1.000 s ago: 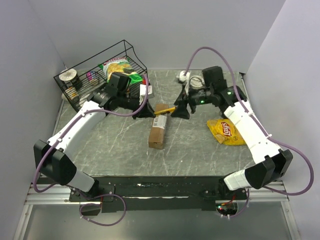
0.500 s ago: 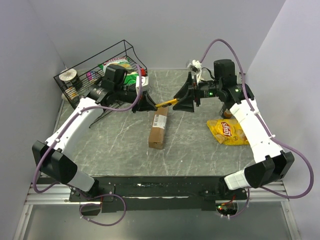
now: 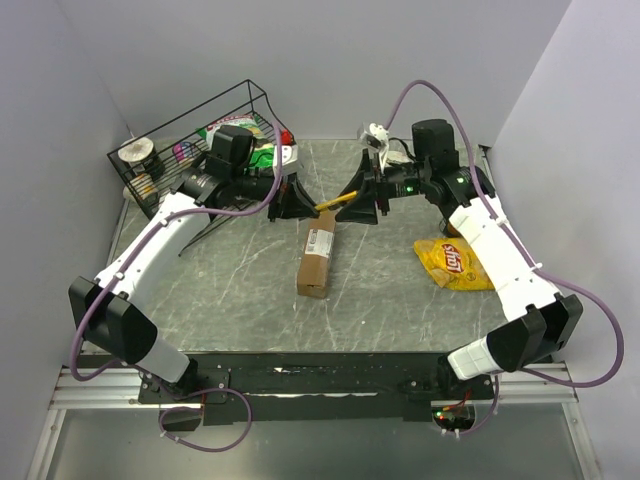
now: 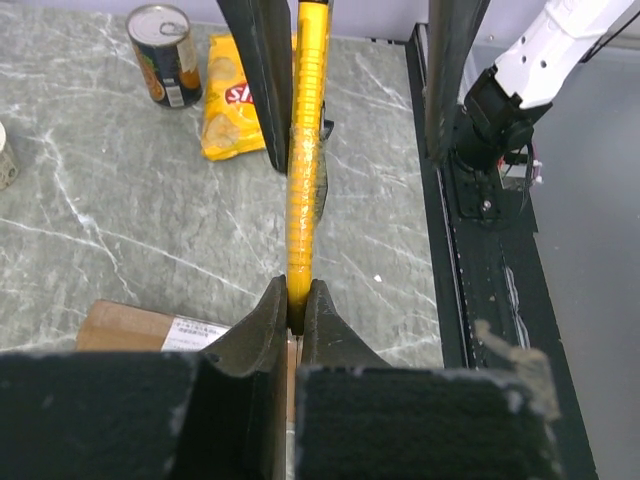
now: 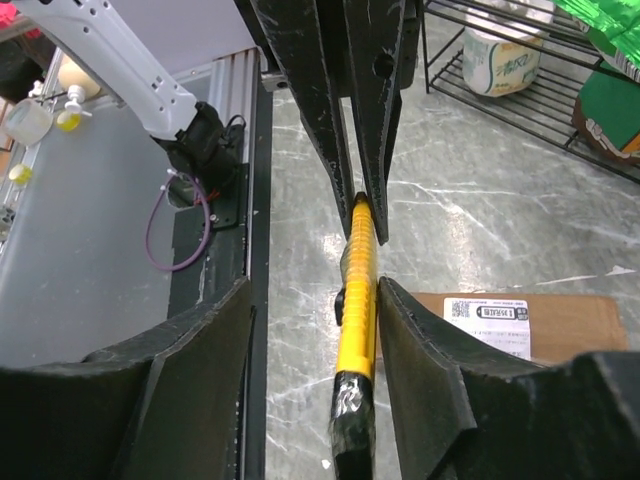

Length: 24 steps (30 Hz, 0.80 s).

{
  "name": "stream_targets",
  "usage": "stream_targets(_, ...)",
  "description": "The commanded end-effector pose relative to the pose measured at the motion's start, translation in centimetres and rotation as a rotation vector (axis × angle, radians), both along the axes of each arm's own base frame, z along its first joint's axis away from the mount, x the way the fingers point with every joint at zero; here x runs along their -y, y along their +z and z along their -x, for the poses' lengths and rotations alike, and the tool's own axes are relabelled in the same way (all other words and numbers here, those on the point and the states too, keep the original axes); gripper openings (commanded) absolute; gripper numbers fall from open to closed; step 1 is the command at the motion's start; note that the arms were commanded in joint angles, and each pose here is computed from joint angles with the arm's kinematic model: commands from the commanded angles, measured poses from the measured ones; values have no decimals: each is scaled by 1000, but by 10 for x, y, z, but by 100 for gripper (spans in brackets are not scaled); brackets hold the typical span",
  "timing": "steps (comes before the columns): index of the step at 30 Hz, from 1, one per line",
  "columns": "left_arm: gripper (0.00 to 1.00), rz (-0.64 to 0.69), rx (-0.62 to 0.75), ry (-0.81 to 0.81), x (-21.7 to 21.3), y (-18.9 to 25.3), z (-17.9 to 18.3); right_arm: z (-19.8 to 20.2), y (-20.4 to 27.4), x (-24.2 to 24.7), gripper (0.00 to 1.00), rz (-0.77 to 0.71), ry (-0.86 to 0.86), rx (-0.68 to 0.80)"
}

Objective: Unpack the express box

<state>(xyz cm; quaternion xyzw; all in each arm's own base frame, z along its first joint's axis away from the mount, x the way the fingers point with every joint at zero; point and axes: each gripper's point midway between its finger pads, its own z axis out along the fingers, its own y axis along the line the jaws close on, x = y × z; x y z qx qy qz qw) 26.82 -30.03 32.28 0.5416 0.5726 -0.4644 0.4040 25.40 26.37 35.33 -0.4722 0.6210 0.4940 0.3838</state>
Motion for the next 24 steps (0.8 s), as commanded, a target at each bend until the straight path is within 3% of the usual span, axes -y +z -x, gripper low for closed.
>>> stream_targets(1,1,71,35,-39,5,24,5,-3,14,-4,59,-22,5,55)
stream_targets(16,1,170,-141,-20,9,34,5,-5,27,-7,52,-65,-26,52)
stream_targets(22,1,222,-199,14,5,38,7,-3,33,-4,58,-70,-34,57)
stream_targets(24,1,229,-205,25,1,39,10,-3,35,1,66,-64,-51,58)
